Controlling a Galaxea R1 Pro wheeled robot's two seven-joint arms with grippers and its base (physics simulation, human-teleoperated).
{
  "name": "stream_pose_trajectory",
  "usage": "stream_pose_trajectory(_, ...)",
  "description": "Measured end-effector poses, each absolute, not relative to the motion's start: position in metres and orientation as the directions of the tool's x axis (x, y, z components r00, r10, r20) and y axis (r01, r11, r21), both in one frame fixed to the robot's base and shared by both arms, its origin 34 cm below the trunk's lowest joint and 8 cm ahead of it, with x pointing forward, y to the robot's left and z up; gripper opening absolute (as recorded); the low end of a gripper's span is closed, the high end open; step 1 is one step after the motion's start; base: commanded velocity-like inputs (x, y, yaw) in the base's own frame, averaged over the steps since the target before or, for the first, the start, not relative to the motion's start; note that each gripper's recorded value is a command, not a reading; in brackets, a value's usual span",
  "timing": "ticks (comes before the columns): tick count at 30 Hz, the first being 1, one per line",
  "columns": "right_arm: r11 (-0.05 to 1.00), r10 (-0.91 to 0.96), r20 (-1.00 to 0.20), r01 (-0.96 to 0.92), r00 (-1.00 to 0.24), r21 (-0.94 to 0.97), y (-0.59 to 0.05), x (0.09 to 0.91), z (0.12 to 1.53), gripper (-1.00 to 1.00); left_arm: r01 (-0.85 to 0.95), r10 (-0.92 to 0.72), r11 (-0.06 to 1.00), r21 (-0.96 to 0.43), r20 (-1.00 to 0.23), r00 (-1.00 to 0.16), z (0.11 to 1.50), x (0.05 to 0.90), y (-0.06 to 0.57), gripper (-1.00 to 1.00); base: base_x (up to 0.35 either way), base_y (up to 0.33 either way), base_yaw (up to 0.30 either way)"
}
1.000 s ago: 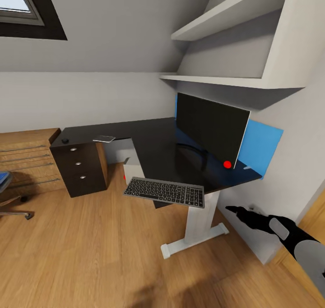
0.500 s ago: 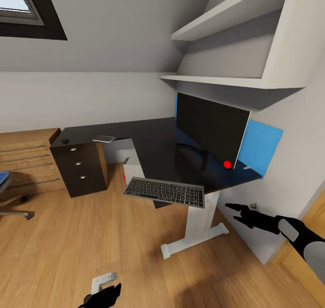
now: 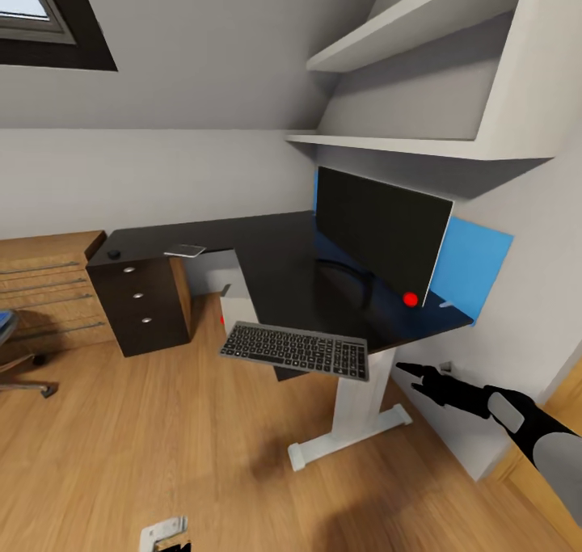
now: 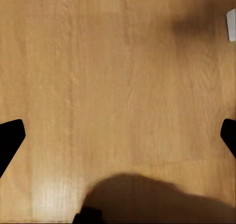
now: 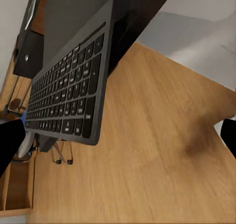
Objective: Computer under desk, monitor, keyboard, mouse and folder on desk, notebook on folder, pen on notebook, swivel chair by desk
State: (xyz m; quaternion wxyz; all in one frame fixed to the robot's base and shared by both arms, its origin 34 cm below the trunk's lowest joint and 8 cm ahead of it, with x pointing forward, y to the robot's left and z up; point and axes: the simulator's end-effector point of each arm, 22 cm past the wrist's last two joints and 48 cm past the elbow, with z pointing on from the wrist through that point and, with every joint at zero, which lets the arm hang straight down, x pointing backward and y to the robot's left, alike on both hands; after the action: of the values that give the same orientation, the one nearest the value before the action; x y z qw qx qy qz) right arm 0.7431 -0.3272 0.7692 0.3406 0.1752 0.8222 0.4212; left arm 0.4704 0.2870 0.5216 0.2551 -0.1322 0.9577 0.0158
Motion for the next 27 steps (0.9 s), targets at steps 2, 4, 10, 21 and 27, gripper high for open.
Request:
stream_pose_trajectory(2, 0.583, 0.576, -0.410, 0.003, -0.707, 0.813, -0.327, 0.743, 0.768, 1.00, -0.273, -0.252, 0.961, -0.029, -0.489, -0.835, 0.515, 0.464, 0.287, 1.00, 0.088, 0.000, 0.000)
stream_pose_trajectory(4, 0.570, 0.578, -0.391, 0.011, -0.716, 0.822, -0.315, 0.741, 0.762, 1.00, -0.301, -0.271, 0.953, -0.039, -0.553, -0.788, 0.520, 0.473, 0.291, 1.00, 0.255, 0.000, 0.000)
stream_pose_trajectory(10, 0.547, 0.600, -0.345, 0.055, -0.721, 0.836, -0.311, 0.733, 0.748, 1.00, -0.301, -0.270, 0.953, -0.042, -0.570, -0.776, 0.522, 0.477, 0.291, 1.00, 0.088, 0.000, 0.000)
stream_pose_trajectory(21, 0.481, 0.624, -0.284, 0.072, -0.728, 0.874, -0.304, 0.730, 0.753, 1.00, -0.300, -0.270, 0.953, -0.043, -0.571, -0.776, 0.522, 0.477, 0.289, 1.00, 0.145, 0.000, 0.000)
stream_pose_trajectory(27, 0.454, 0.622, -0.237, 0.097, -0.747, 0.885, -0.298, 0.725, 0.752, 1.00, -0.300, -0.269, 0.953, -0.042, -0.569, -0.777, 0.522, 0.476, 0.289, 1.00, 0.013, 0.000, 0.000)
